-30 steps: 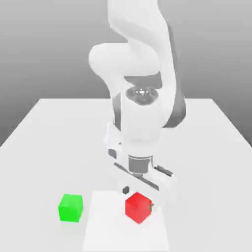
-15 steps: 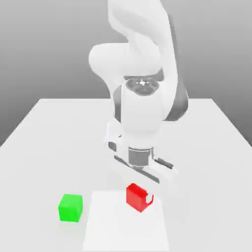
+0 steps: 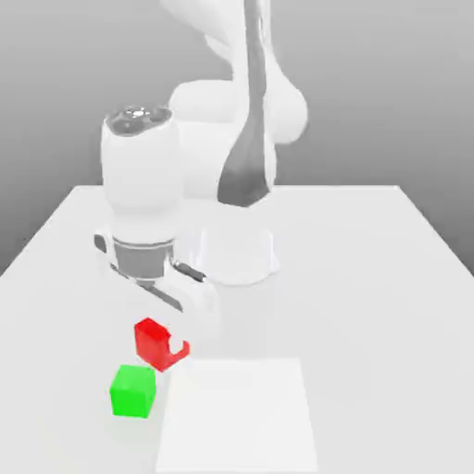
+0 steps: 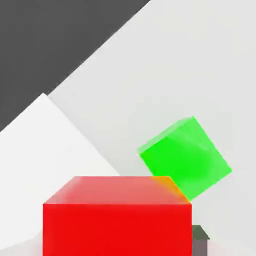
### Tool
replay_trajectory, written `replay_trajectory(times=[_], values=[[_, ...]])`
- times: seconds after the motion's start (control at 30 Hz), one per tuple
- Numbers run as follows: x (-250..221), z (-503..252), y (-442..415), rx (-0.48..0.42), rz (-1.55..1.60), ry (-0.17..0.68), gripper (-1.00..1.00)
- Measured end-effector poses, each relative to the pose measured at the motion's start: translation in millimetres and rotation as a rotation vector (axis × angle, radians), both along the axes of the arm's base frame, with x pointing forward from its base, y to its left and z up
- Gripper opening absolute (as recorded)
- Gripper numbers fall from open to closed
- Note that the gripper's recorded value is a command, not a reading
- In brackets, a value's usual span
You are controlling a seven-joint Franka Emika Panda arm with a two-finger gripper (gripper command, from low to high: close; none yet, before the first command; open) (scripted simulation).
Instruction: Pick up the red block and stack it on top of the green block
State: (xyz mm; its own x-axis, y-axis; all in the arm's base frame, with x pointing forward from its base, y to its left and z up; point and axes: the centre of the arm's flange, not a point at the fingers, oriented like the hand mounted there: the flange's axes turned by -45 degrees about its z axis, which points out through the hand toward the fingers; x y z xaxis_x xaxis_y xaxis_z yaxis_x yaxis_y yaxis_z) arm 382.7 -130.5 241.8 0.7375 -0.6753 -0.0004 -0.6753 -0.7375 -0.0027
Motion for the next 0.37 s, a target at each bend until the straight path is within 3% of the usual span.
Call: replay_trajectory(times=[0.23,0.27,0.37], values=[[-3.5,-45.4,-18.5,-0.002,0.020,0.001,-1.00],[-4.1,-55.1,-18.3,-0.002,0.020,0.001,1.00],[-4.1,-55.1,-18.3,-0.002,0.020,0.001,1.00]])
